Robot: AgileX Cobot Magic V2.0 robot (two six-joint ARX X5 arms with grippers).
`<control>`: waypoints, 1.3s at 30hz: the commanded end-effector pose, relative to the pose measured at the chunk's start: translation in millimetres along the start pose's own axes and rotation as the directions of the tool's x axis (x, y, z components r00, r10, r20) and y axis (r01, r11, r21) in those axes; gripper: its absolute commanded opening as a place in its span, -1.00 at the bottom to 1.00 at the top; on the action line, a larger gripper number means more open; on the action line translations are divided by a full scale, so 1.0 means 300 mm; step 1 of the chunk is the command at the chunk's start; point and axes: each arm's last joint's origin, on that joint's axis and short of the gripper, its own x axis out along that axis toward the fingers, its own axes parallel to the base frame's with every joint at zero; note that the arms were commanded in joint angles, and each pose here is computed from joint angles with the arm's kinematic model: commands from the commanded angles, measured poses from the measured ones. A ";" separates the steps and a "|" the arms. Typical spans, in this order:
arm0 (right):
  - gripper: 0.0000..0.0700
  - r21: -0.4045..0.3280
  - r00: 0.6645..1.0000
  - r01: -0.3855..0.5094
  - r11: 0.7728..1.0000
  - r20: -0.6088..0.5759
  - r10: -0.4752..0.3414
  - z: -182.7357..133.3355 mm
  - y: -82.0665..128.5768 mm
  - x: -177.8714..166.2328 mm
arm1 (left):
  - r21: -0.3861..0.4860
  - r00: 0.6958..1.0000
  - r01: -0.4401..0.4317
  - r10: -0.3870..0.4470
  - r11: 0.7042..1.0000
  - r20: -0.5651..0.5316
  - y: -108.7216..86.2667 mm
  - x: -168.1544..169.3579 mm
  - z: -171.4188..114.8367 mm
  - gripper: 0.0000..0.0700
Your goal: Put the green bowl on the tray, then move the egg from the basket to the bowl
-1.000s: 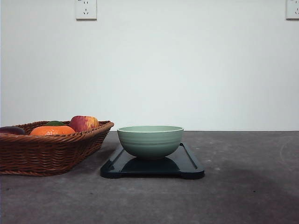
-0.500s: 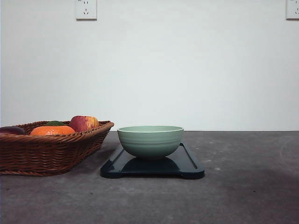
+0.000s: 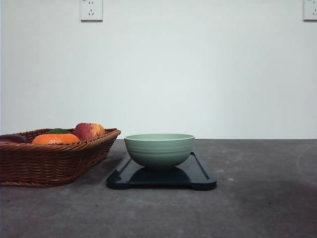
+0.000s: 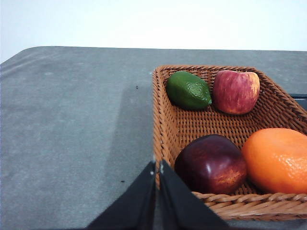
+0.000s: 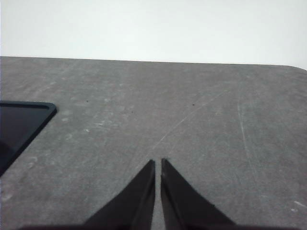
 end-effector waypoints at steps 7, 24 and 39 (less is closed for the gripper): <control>-0.96 -0.008 1.000 -0.001 1.000 0.005 0.001 -0.002 0.000 0.001 | -0.005 1.000 0.003 -0.003 1.000 -0.022 0.000 0.006 -0.022 -1.00; -0.96 -0.008 1.000 -0.001 1.000 0.005 0.001 -0.002 0.000 0.001 | -0.005 1.000 0.003 -0.003 1.000 -0.022 0.000 0.006 -0.022 -1.00; -0.96 -0.008 1.000 -0.001 1.000 0.005 0.001 -0.002 0.000 0.001 | -0.005 1.000 0.003 -0.003 1.000 -0.022 0.000 0.006 -0.022 -1.00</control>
